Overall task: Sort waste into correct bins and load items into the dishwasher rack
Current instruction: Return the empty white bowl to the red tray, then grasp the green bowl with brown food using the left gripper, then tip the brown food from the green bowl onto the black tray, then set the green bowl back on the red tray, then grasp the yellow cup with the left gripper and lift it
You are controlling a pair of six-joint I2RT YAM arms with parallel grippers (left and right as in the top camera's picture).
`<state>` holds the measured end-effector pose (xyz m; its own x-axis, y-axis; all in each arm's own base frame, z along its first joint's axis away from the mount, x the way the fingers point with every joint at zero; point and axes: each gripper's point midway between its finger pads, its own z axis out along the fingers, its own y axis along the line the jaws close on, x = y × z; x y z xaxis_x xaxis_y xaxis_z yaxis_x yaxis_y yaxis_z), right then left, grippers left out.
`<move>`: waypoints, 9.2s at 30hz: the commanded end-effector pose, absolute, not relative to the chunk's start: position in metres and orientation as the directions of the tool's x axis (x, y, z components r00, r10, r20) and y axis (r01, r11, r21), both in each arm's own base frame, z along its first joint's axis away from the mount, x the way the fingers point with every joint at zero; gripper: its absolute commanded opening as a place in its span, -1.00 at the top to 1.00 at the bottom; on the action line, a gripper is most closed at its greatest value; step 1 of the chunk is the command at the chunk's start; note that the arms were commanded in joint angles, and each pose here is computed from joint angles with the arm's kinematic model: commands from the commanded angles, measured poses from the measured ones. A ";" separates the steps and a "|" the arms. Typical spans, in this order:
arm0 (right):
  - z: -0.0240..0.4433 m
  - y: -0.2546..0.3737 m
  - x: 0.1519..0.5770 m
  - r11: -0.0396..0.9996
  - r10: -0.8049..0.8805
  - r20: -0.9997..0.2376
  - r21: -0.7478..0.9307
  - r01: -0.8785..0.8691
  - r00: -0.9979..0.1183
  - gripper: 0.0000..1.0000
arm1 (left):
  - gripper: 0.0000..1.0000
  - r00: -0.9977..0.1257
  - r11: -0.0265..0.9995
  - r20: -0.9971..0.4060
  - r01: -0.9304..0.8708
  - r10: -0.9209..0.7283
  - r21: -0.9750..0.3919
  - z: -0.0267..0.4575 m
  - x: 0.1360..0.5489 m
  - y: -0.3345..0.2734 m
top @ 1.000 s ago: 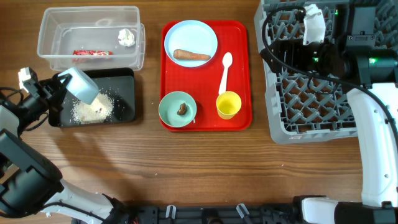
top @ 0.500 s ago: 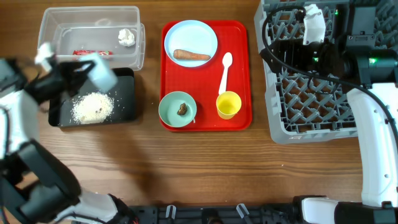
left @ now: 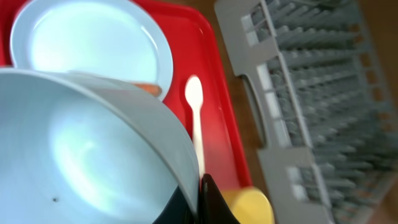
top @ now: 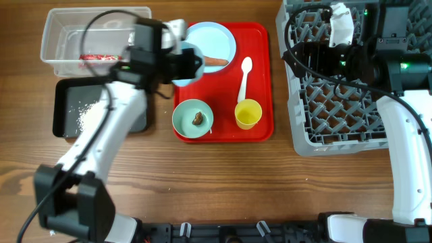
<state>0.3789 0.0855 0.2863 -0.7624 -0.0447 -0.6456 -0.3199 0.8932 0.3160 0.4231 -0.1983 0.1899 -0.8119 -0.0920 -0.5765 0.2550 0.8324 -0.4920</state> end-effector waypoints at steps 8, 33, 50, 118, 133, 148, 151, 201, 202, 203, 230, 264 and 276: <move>0.288 0.086 0.379 0.895 -0.050 -0.639 0.313 -0.319 -0.768 -0.99 | 0.92 -0.715 0.893 -0.698 0.289 -0.038 -0.345 0.206 0.443 -0.224; 0.283 0.086 0.372 0.895 -0.049 -0.609 0.325 -0.305 -0.791 -0.99 | 0.92 -0.627 0.864 -0.725 0.496 0.286 -0.088 0.161 0.462 -0.282; 0.283 0.086 0.372 0.895 -0.049 -0.608 0.325 -0.305 -0.792 -0.99 | 0.92 -0.600 0.748 -0.543 0.659 0.588 0.081 0.086 0.424 -0.297; 0.281 0.086 0.370 0.895 -0.044 -0.598 0.331 -0.297 -0.800 -0.99 | 0.92 -0.928 0.941 -0.194 0.333 0.317 -0.055 0.016 0.307 -0.226; 0.284 0.086 0.374 0.895 -0.045 -0.616 0.325 -0.305 -0.787 -0.99 | 0.92 -0.942 0.935 -0.335 0.131 0.013 -0.331 0.166 0.358 -0.179; 0.284 0.086 0.374 0.895 -0.042 -0.612 0.328 -0.301 -0.790 -0.99 | 0.92 -0.918 0.668 -0.273 0.012 -0.288 -0.744 0.171 0.380 -0.022; 0.284 0.086 0.374 0.895 -0.042 -0.612 0.328 -0.301 -0.790 -1.00 | 0.92 -0.884 0.501 -0.292 0.078 -0.365 -0.862 0.180 0.385 -0.002; 0.286 0.086 0.377 0.896 -0.025 -0.620 0.334 -0.293 -0.784 -1.00 | 0.92 -0.931 0.825 -0.362 0.165 -0.052 -0.541 0.174 0.379 -0.101; 0.286 0.086 0.377 0.896 -0.025 -0.620 0.334 -0.293 -0.784 -0.99 | 0.92 -0.936 0.855 -0.353 0.183 0.000 -0.486 0.164 0.375 -0.113; 0.286 0.086 0.377 0.896 -0.025 -0.620 0.334 -0.293 -0.784 -1.00 | 0.92 -0.939 0.873 -0.342 0.199 0.040 -0.445 0.157 0.372 -0.121; 0.286 0.086 0.377 0.896 -0.025 -0.619 0.335 -0.292 -0.785 -0.99 | 0.88 -0.946 0.961 -0.188 0.273 0.263 -0.031 0.044 0.329 -0.229; 0.292 0.086 0.384 0.896 -0.003 -0.641 0.339 -0.287 -0.767 -0.99 | -0.23 -0.882 0.866 -0.235 0.456 0.409 -0.206 0.070 0.326 -0.304; 0.292 0.087 0.383 0.896 -0.002 -0.641 0.340 -0.287 -0.768 -0.99 | 0.92 -0.885 0.869 -0.204 0.455 0.418 -0.194 0.055 0.324 -0.305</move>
